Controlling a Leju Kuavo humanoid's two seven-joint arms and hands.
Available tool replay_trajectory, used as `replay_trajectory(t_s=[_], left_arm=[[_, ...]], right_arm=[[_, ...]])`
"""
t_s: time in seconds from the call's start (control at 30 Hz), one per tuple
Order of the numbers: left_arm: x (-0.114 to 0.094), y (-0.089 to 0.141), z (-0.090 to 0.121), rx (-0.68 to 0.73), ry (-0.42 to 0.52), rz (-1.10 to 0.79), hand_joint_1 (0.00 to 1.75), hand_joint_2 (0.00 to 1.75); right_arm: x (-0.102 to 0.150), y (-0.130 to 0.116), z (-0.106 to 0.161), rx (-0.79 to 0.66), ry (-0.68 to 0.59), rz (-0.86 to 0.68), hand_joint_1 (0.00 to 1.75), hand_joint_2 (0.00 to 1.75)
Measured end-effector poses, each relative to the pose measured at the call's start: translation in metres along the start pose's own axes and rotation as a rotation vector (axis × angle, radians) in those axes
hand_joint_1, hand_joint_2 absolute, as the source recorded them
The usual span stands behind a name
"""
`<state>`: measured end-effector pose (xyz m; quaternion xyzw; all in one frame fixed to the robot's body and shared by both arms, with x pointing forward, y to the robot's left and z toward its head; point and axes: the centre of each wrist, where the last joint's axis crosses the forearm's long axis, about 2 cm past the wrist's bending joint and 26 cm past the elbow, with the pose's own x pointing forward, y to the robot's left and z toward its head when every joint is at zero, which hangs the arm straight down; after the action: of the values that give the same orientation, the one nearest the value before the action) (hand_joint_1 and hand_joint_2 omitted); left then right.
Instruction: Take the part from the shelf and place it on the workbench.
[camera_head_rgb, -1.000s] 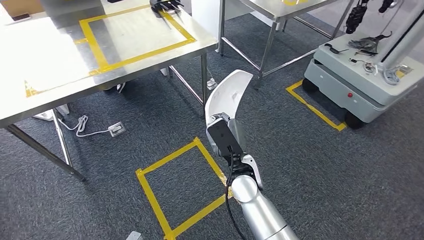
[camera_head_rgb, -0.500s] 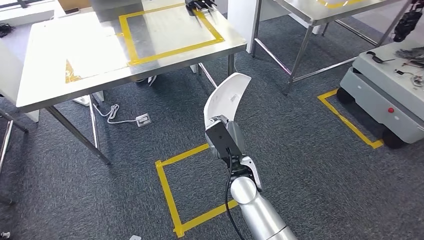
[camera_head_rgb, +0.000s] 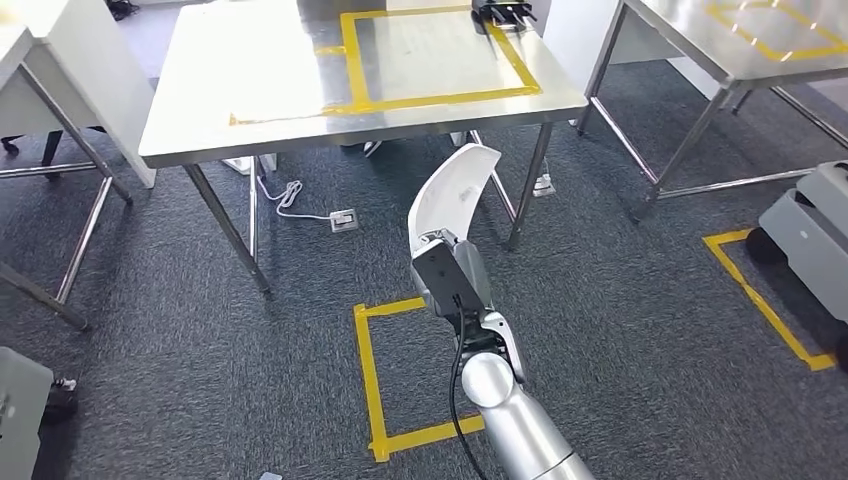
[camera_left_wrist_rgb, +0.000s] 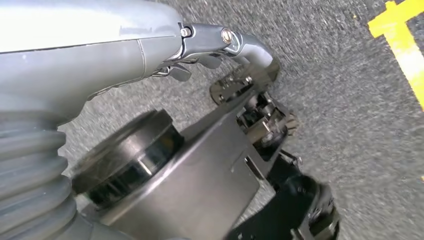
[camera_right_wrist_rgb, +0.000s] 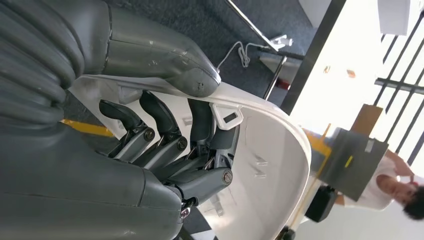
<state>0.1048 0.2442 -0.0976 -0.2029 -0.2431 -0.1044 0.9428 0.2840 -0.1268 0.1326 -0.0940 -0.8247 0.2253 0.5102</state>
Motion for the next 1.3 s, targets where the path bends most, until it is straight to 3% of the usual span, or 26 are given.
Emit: replay_trajectory(t_s=[1.03,1.3], left_arm=[[-0.007,-0.001,0.002,0.001,0.008,0.012,0.00,1.75],[-0.002,-0.001,0.000,-0.001,0.024,-0.002,0.00,1.75]], right_arm=[[-0.006,0.000,0.008,-0.004,0.012,-0.002,1.75,1.75],[0.006,-0.014,-0.036,0.000,-0.038,0.015,1.75,1.75]])
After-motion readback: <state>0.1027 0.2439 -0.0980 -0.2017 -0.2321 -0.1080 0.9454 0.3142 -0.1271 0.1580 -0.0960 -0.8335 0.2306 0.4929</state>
